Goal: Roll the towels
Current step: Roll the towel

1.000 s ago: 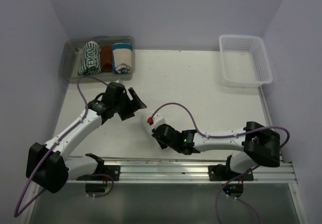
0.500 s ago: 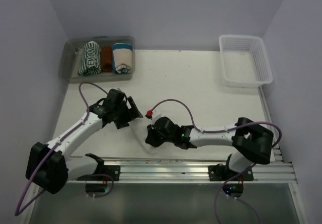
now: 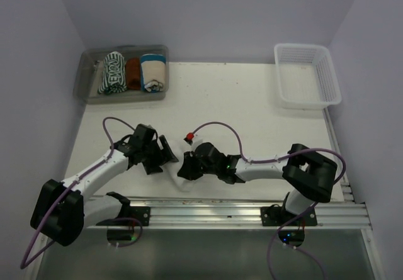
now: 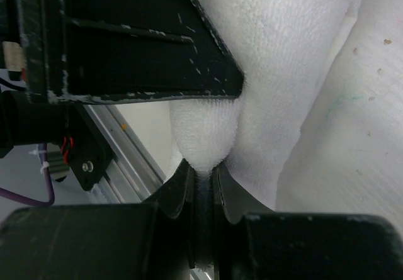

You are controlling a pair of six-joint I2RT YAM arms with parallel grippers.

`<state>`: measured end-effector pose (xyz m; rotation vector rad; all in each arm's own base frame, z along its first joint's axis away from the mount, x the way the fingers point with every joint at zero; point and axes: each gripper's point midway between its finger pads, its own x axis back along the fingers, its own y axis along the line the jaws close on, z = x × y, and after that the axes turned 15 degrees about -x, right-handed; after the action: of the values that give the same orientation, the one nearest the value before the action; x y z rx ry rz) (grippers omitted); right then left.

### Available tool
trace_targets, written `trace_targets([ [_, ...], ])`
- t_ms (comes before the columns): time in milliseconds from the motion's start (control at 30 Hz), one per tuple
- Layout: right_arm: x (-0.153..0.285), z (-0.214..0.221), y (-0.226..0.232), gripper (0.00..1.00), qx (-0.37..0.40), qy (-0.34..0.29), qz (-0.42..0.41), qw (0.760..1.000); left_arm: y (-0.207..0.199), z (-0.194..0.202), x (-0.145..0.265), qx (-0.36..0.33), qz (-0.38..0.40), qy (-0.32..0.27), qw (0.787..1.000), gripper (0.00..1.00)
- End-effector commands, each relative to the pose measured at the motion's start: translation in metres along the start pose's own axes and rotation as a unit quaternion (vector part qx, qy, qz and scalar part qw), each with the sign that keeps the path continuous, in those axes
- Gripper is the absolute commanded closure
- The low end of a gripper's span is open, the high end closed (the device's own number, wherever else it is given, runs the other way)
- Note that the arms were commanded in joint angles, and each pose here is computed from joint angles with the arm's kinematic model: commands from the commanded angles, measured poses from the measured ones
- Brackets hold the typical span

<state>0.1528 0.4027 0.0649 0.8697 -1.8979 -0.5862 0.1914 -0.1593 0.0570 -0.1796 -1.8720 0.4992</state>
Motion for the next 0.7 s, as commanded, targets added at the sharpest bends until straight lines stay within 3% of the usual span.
trace_targets([
  [0, -0.004, -0.002, 0.009, 1.0, -0.028, -0.007, -0.027, 0.999, -0.013, 0.003, -0.009, 0.003, 0.044, 0.014, 0.999, 0.2],
  [433, -0.004, -0.004, 0.001, 1.0, -0.088, -0.021, -0.056, 0.994, -0.009, 0.004, -0.018, 0.013, 0.045, 0.006, 0.999, 0.31],
  [667, -0.003, -0.005, 0.004, 1.0, -0.108, -0.019, -0.083, 0.991, -0.013, 0.005, -0.021, 0.005, 0.051, 0.009, 0.999, 0.16],
])
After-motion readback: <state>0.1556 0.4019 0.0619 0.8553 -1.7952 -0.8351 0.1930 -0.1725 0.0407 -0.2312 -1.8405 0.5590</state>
